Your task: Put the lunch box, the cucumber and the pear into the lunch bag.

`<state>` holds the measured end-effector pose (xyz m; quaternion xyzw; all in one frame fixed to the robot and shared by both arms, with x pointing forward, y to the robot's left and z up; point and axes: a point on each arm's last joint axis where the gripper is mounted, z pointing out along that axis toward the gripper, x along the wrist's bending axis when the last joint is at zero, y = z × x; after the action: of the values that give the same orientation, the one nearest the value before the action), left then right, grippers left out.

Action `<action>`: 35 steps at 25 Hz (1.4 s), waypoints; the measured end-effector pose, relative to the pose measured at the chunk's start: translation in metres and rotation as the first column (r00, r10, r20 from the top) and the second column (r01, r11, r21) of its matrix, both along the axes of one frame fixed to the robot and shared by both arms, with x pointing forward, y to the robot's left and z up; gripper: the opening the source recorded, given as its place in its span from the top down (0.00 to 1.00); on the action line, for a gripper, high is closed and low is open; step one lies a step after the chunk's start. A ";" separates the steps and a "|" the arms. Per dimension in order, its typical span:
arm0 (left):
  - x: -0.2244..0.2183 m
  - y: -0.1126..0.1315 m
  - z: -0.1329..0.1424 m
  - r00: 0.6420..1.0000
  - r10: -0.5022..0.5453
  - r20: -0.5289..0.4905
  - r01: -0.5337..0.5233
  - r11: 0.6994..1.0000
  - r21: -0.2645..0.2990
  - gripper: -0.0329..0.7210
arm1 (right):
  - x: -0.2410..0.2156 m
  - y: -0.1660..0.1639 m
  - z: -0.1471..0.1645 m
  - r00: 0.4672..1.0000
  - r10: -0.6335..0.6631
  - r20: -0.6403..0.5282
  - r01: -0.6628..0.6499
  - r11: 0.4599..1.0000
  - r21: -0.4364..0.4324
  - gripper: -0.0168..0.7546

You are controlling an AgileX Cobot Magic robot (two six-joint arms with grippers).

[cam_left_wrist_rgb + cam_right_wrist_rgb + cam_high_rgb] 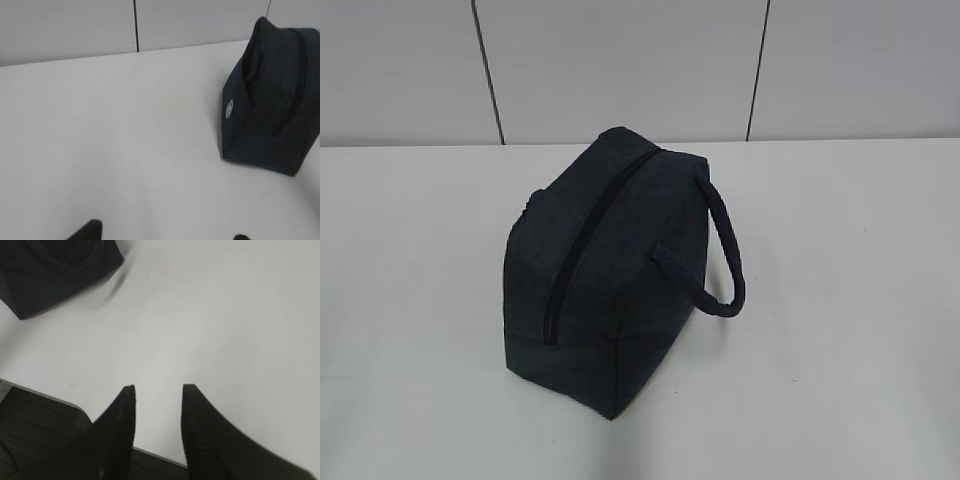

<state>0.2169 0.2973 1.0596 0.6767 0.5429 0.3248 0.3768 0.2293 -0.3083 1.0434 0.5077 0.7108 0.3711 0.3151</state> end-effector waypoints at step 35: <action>0.009 -0.002 -0.004 0.991 0.127 0.040 -0.127 0.992 -0.007 0.36 | -0.001 0.002 0.000 0.983 -0.181 0.004 0.181 0.984 0.001 0.65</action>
<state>0.2254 0.2952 1.0558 0.6332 0.5777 0.3606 0.3679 0.2282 -0.3062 1.0437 0.5695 0.6610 0.3422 0.3489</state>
